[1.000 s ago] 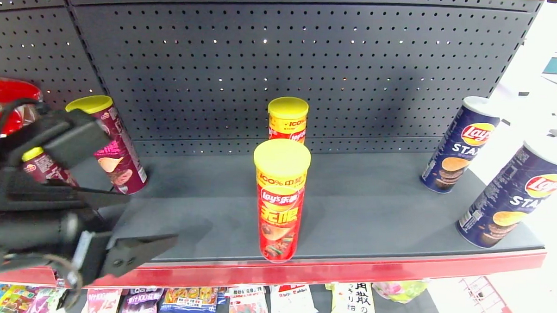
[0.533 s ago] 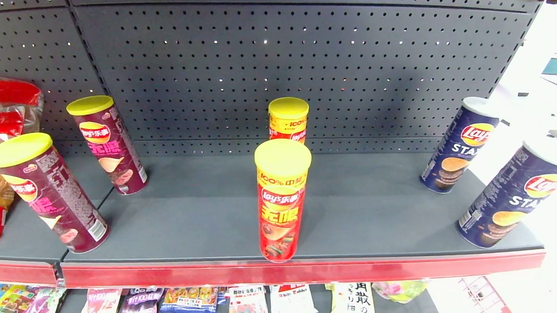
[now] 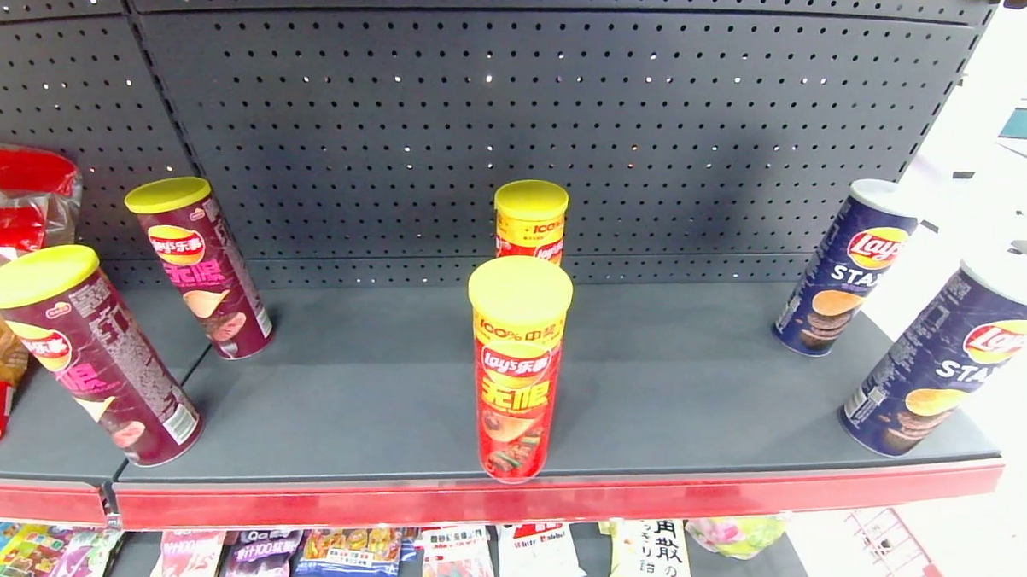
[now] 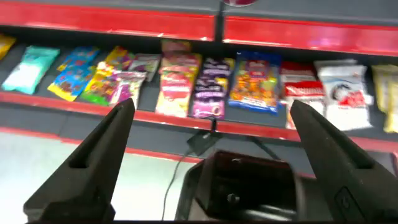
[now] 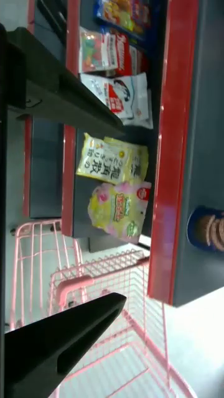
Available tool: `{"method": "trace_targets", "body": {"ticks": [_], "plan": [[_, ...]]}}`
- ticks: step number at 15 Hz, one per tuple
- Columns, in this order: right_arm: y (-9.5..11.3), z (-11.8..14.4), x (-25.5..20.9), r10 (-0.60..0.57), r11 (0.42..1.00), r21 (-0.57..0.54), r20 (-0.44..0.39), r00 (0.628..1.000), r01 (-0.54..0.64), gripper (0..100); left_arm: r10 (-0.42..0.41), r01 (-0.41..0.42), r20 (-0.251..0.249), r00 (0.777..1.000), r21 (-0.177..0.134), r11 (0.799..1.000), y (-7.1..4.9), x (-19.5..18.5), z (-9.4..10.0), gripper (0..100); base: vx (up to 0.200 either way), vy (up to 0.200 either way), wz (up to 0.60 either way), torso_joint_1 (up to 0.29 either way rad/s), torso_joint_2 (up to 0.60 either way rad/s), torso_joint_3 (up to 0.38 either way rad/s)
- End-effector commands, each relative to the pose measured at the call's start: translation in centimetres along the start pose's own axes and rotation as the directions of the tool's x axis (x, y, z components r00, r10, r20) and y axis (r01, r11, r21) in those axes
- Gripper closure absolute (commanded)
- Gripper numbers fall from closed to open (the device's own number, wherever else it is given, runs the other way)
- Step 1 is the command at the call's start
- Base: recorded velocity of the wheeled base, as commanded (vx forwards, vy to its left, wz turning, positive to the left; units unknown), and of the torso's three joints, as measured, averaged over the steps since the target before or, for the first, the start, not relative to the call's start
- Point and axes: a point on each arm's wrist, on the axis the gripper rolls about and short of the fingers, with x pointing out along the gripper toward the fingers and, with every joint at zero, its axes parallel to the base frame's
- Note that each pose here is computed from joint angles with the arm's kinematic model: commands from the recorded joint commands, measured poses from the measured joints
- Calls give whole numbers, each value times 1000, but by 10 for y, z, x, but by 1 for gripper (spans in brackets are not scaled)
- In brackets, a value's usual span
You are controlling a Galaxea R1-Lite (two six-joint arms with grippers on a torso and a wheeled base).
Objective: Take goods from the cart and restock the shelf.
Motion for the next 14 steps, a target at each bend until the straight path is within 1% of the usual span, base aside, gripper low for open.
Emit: {"method": "trace_targets", "body": {"ticks": [1, 2, 3, 5, 6, 7, 8, 9, 10, 11, 12, 13, 14], "plan": [[1, -14, 0, 43, 999, -7, 19, 999, -43, 0, 27, -27, -16, 1000, -44, 999, -1, 6, -11, 0, 0, 0, 0, 0, 0, 0], [1, -15, 2, 54, 999, -7, 9, 999, -54, 0, 64, -66, -41, 997, -60, 996, -1, 12, -16, 0, 0, 0, 0, 0, 0, 0], [1, -14, 3, 73, 997, -8, 3, 997, -73, 0, 86, -90, -54, 995, -60, 994, -2, 19, -19, 0, 0, 0, 0, 0, 0, 0], [1, -16, 2, 50, 999, 3, 12, 999, -50, 0, 76, -74, 23, 997, -88, 993, -6, 35, -17, 0, 0, 0, 0, 0, 0, 0], [1, -19, -1, -29, 996, 91, 31, 999, 27, 0, 70, -56, 122, 990, -115, 992, -11, 56, -17, 0, 0, 0, 0, 0, 0, 0], [0, -19, -1, -74, 990, 126, 26, 997, 70, 0, 67, -46, 164, 984, -126, 991, -12, 62, -16, 0, 0, 0, 0, 0, 0, 0], [-3, -20, 0, -184, 968, 177, 16, 983, 179, 0, 50, -21, 226, 973, -129, 991, -15, 74, -19, 0, 0, 0, 0, 0, 0, 0], [-3, -20, 0, -184, 968, 177, 16, 983, 179, 0, 50, -21, 226, 973, -129, 991, -15, 74, -19, 0, 0, 0, 0, 0, 0, 0], [-1, -21, 3, -135, 980, 153, 47, 990, 126, 0, -80, 104, 321, 944, -57, 993, -21, 88, -23, 0, 0, 0, 0, 0, 0, 0], [0, -20, 4, -84, 991, 115, 68, 994, 76, 0, -125, 136, 338, 933, -8, 991, -23, 89, -23, 0, 0, 0, 0, 0, 0, 0], [3, -21, 7, 52, 999, 5, 117, 992, -53, 0, -254, 203, 374, 892, 171, 964, -26, 91, -23, 0, 0, 0, 0, 0, 0, 0], [4, -21, 9, 83, 996, -38, 150, 985, -78, 0, -345, 260, 391, 853, 256, 931, -28, 91, -23, 0, 0, 0, 0, 0, 0, 0], [4, -21, 11, 83, 996, -40, 174, 981, -77, 0, -382, 290, 380, 842, 279, 916, -29, 92, -24, 0, 0, 0, 0, 0, 0, 0]]}}
